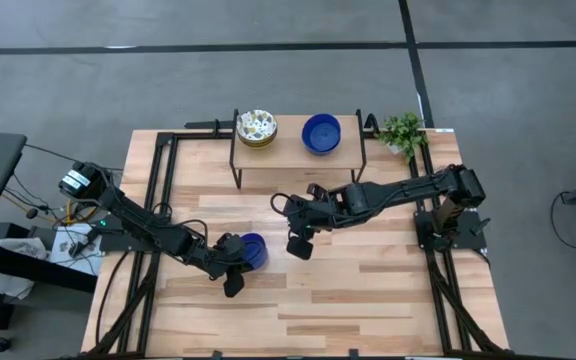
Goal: Pick & Place Mini bowls
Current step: Stack the blue bowl on top of the blue bowl on the shelf
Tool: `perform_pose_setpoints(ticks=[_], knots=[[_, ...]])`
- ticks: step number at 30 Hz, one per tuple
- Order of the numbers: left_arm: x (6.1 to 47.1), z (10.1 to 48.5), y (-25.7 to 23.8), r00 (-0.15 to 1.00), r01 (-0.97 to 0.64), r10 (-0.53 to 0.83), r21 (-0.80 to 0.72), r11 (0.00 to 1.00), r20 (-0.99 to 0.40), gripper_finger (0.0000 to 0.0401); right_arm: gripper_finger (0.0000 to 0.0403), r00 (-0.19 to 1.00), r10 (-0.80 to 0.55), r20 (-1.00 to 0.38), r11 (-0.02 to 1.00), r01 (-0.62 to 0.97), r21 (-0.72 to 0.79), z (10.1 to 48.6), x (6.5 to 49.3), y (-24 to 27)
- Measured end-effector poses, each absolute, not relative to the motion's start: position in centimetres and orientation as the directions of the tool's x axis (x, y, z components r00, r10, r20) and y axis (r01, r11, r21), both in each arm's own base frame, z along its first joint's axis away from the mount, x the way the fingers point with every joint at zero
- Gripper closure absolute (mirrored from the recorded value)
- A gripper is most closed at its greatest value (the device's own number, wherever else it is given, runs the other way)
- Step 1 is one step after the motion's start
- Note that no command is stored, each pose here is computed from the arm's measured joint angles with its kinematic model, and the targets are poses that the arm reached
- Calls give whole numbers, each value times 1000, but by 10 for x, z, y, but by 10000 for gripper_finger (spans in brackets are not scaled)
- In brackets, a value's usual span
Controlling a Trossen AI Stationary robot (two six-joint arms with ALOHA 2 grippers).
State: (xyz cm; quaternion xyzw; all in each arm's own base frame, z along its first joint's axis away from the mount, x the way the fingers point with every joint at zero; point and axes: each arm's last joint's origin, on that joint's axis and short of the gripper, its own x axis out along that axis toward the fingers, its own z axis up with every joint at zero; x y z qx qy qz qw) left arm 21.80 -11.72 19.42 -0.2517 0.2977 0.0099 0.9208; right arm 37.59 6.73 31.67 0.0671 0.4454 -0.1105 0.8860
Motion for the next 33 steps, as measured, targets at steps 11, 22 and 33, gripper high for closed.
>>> perform_pose_setpoints(ticks=[11,22,33], knots=[[218,194,-117,823,-167,-132,-457,873,-553,391,336,578,-122,-807,968,248,31,317,376,68],[219,195,-118,830,-156,-144,-472,868,-539,349,336,578,-121,-807,968,248,32,317,376,68],[219,196,-118,834,-157,-140,-472,867,-534,316,336,578,-121,-807,968,248,32,317,376,68]])
